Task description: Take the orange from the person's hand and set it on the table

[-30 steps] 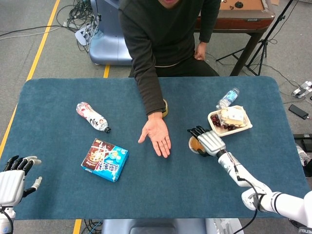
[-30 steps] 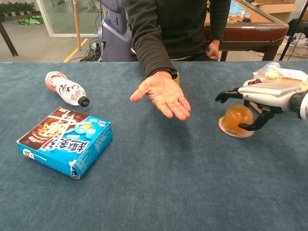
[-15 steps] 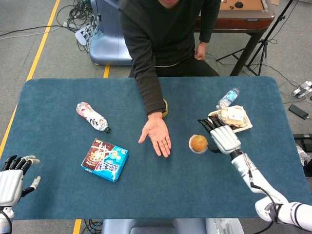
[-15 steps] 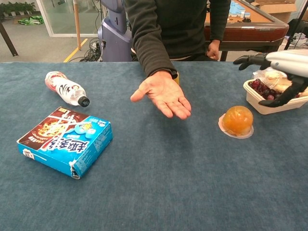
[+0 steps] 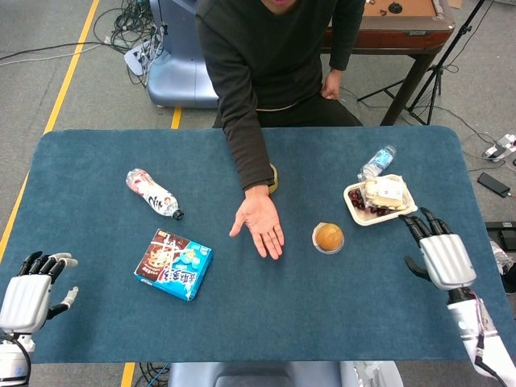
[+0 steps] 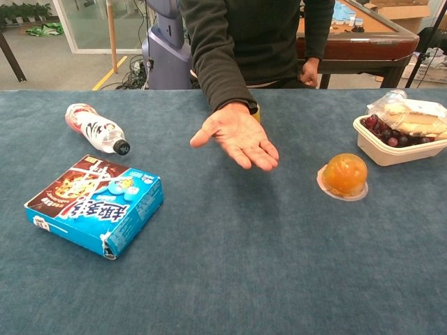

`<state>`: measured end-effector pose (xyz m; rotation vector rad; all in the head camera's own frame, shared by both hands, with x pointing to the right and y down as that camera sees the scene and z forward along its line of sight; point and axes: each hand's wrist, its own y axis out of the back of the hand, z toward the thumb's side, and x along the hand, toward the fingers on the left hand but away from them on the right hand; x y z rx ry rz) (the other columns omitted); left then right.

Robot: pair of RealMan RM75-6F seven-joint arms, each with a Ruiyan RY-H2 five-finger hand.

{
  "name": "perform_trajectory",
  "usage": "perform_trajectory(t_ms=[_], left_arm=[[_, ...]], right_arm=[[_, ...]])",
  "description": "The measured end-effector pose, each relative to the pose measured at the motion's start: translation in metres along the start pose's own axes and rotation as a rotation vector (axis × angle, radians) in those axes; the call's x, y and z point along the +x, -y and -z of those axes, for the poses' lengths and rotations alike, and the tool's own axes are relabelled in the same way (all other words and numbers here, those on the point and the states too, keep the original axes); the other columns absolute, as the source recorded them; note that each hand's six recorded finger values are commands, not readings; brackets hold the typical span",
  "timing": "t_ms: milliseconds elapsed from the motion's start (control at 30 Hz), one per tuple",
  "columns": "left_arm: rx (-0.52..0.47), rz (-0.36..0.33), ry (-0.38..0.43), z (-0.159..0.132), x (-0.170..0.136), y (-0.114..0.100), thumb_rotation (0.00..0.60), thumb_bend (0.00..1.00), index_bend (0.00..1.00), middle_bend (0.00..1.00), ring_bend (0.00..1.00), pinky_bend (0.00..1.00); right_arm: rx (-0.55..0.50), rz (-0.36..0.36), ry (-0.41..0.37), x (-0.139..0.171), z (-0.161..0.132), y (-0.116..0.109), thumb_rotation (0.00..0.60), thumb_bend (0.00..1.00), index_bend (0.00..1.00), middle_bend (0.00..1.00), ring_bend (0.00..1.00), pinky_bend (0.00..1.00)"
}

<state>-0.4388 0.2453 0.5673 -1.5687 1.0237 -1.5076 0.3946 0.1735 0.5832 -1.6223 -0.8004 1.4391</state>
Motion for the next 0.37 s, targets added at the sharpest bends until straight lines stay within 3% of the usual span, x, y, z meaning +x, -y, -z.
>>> perform_trajectory(t_ms=[367], left_arm=[[-0.004,-0.005,0.019,-0.005,0.004,0.003,0.6,0.3,0.36,0.28,0.23,0.11]], right_arm=[[-0.005,0.034,0.057,0.038,0.015,-0.006,0.6,0.26,0.18,0.23,0.07,0.23]])
